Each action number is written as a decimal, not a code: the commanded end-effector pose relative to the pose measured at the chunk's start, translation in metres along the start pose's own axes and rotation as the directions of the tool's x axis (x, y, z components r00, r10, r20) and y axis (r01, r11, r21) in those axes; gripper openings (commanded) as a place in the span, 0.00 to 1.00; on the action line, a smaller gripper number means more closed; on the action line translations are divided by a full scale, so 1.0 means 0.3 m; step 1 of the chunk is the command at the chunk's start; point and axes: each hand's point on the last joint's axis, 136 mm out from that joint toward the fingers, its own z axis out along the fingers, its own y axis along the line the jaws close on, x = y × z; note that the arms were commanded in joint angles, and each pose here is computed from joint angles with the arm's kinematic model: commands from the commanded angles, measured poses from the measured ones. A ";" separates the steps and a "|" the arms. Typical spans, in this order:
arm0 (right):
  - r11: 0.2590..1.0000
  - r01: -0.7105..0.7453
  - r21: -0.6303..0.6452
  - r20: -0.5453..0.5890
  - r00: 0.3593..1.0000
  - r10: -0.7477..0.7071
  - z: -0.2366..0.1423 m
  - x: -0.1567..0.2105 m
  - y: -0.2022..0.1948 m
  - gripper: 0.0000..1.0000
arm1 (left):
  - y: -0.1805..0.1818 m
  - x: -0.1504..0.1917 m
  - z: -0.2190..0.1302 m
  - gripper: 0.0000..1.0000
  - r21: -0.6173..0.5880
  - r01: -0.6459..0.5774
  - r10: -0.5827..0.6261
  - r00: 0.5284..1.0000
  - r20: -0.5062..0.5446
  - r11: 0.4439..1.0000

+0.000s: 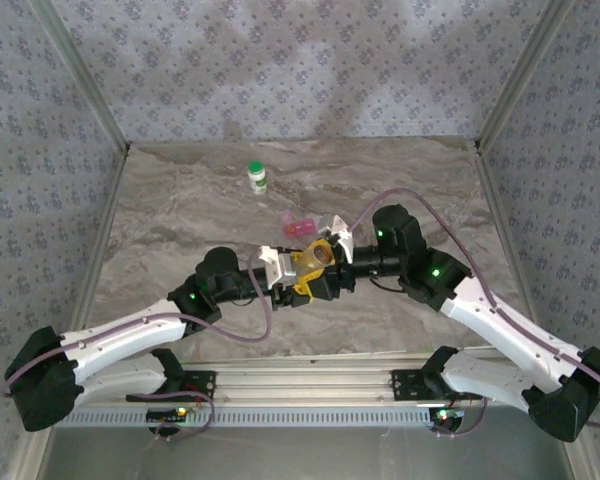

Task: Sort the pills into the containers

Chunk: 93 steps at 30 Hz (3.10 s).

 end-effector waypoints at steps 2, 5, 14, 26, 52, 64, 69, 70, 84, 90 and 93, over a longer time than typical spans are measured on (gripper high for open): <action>0.994 -0.068 0.081 -0.071 0.995 0.074 -0.011 0.089 -0.053 0.75 | -0.027 -0.248 -0.020 0.00 0.012 -0.140 0.134 0.964 0.228 0.990; 0.994 -0.072 0.087 -0.060 0.995 0.077 -0.028 0.081 -0.052 0.75 | -0.019 -0.236 -0.019 0.00 -0.001 -0.138 0.135 0.967 0.217 0.990; 0.995 -0.038 0.092 -0.034 0.999 0.041 -0.138 0.050 -0.003 0.91 | 0.013 -0.162 -0.009 0.00 -0.039 -0.130 0.134 0.981 0.141 0.991; 0.800 0.601 -0.007 0.013 0.800 -0.601 -0.250 -0.088 0.155 0.87 | 0.009 -0.011 -0.059 0.00 -0.024 -0.168 0.168 0.985 -0.032 0.985; 0.717 0.632 -0.296 -0.019 0.746 -0.666 -0.120 -0.069 0.177 0.60 | -0.070 0.025 -0.082 0.00 0.099 -0.199 0.204 0.977 -0.053 0.975; 0.729 0.624 -0.282 -0.100 0.736 -0.669 -0.069 -0.014 0.142 0.46 | -0.054 0.010 -0.064 0.00 0.091 -0.206 0.212 0.976 -0.055 0.974; 0.769 0.595 -0.232 -0.123 0.766 -0.630 -0.053 -0.003 0.113 0.35 | -0.030 0.004 -0.057 0.00 0.062 -0.236 0.240 0.968 -0.067 0.970; 0.785 0.579 -0.219 -0.135 0.779 -0.612 -0.048 0.004 0.104 0.34 | -0.022 0.004 -0.055 0.00 0.052 -0.245 0.248 0.966 -0.070 0.968; 0.892 -0.087 0.443 -0.108 0.983 0.149 0.013 0.054 -0.302 0.34 | 0.171 -0.044 -0.008 0.00 -0.167 -0.360 0.349 0.933 -0.090 0.918; 0.677 -0.425 0.600 0.169 0.895 0.412 -0.040 0.045 -0.434 0.35 | 0.232 -0.025 0.018 0.00 -0.237 -0.374 0.357 0.927 -0.111 0.897; 0.635 -0.491 0.597 0.263 0.867 0.424 -0.051 0.017 -0.457 0.35 | 0.243 -0.010 0.024 0.00 -0.251 -0.365 0.347 0.931 -0.115 0.896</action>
